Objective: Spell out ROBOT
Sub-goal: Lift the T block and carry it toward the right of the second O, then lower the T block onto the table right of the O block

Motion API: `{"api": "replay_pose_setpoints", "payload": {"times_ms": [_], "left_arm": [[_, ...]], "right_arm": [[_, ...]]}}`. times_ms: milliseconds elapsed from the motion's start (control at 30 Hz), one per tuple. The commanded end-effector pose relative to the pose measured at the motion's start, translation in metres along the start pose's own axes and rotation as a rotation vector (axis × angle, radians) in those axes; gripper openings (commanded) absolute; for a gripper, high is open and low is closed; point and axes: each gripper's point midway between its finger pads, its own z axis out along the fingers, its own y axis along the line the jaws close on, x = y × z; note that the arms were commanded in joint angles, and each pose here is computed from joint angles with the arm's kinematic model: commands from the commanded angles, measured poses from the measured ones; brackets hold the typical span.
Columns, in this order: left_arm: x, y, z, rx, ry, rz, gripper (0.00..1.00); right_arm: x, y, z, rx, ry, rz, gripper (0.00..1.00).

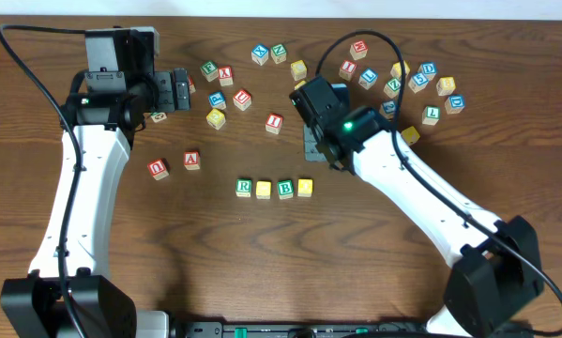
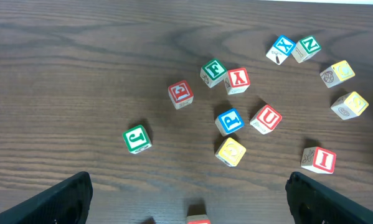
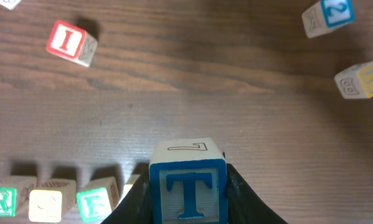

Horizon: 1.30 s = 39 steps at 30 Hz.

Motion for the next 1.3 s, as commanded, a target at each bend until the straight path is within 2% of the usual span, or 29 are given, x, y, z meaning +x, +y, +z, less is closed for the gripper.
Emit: {"api": "replay_pose_setpoints", "payload": {"times_ms": [0,233,600,1267], "left_arm": [[-0.008,-0.002,-0.009,0.012,-0.028,0.007,0.98],[-0.008,-0.003,-0.009,0.012,-0.029,0.007,0.98],[-0.008,-0.003,-0.009,0.012,-0.029,0.007,0.98],[-0.008,-0.003,-0.009,0.012,-0.029,0.007,0.98]], "right_arm": [[0.012,-0.007,0.0,-0.015,0.01,0.025,0.19],[0.049,-0.009,0.017,-0.069,0.046,0.105,0.19],[0.094,-0.011,0.031,-0.02,0.061,0.14,0.22],[0.091,-0.005,0.031,-0.015,0.017,0.16,0.27]]}}
